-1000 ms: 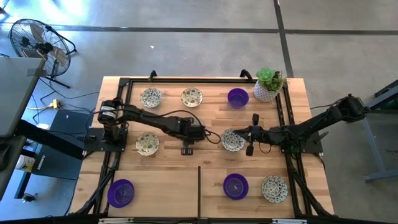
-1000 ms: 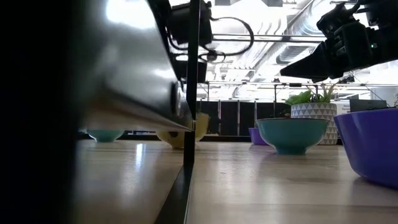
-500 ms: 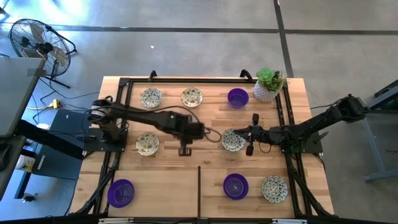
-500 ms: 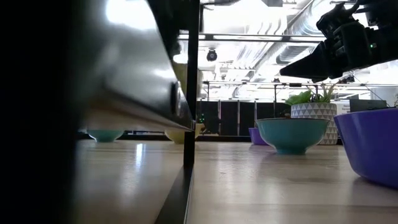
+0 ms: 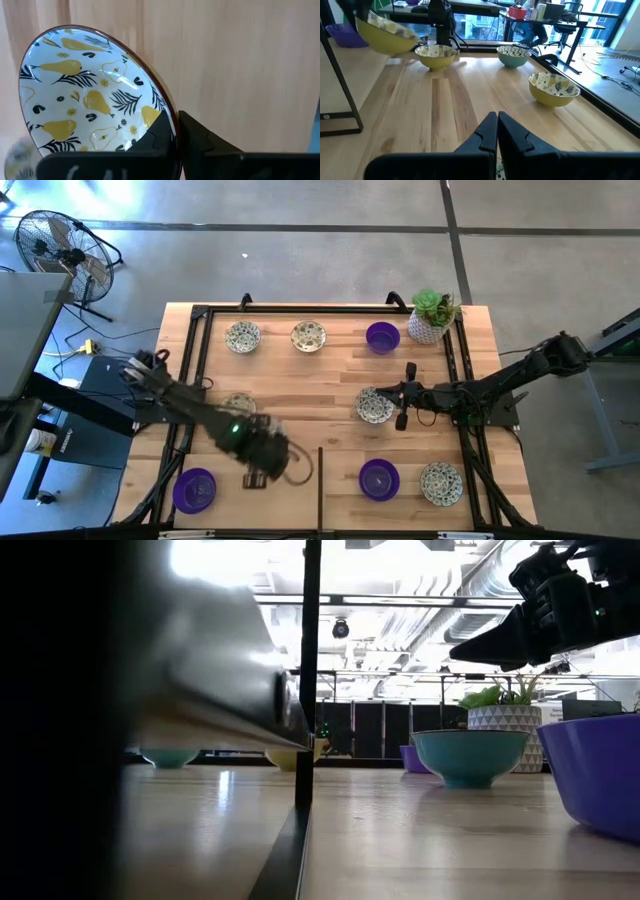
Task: Pick & Place Mini bowls
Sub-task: Put the right yellow patterned bowl on the shelf, then put the middle blue patterned bowl on the shelf
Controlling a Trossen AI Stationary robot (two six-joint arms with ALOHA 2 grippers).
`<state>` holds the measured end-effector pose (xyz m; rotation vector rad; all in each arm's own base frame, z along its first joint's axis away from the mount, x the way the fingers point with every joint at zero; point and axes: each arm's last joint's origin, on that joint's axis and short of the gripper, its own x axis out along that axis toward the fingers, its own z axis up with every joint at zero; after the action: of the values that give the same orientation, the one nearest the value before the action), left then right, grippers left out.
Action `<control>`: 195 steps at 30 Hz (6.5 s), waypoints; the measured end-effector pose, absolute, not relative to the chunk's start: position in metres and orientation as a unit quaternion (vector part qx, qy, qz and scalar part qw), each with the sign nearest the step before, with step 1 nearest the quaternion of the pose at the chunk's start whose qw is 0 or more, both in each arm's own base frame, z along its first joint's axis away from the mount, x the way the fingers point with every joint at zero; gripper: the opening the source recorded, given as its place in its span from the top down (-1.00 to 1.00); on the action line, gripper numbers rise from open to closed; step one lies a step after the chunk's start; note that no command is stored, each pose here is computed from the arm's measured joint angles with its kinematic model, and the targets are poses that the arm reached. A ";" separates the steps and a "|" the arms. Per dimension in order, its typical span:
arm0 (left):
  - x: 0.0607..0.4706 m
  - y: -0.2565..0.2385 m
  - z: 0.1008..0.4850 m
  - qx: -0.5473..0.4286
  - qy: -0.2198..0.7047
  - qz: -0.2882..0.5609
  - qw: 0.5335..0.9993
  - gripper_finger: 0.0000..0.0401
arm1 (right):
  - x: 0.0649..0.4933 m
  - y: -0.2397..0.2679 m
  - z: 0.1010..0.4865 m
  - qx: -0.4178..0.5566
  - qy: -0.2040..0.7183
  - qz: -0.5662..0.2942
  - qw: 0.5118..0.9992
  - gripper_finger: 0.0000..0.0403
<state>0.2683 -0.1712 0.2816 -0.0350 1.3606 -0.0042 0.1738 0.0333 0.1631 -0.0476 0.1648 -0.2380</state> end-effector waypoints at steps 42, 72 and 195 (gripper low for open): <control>0.218 -0.273 0.241 -0.046 0.654 -0.009 0.755 0.93 | 0.174 0.034 0.164 -0.018 0.075 -0.114 0.991 1.00; 0.219 -0.278 0.240 -0.073 0.669 -0.040 0.739 0.21 | 0.174 0.034 0.164 -0.019 0.076 -0.113 0.991 0.99; 0.233 0.010 0.155 -0.066 0.120 -0.057 0.989 0.99 | 0.349 0.061 0.189 -0.166 0.523 0.060 0.834 0.92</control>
<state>0.2334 0.0099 0.1547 -0.1331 0.2418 -0.1141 0.3485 0.0609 0.1886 -0.3509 1.1089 0.1278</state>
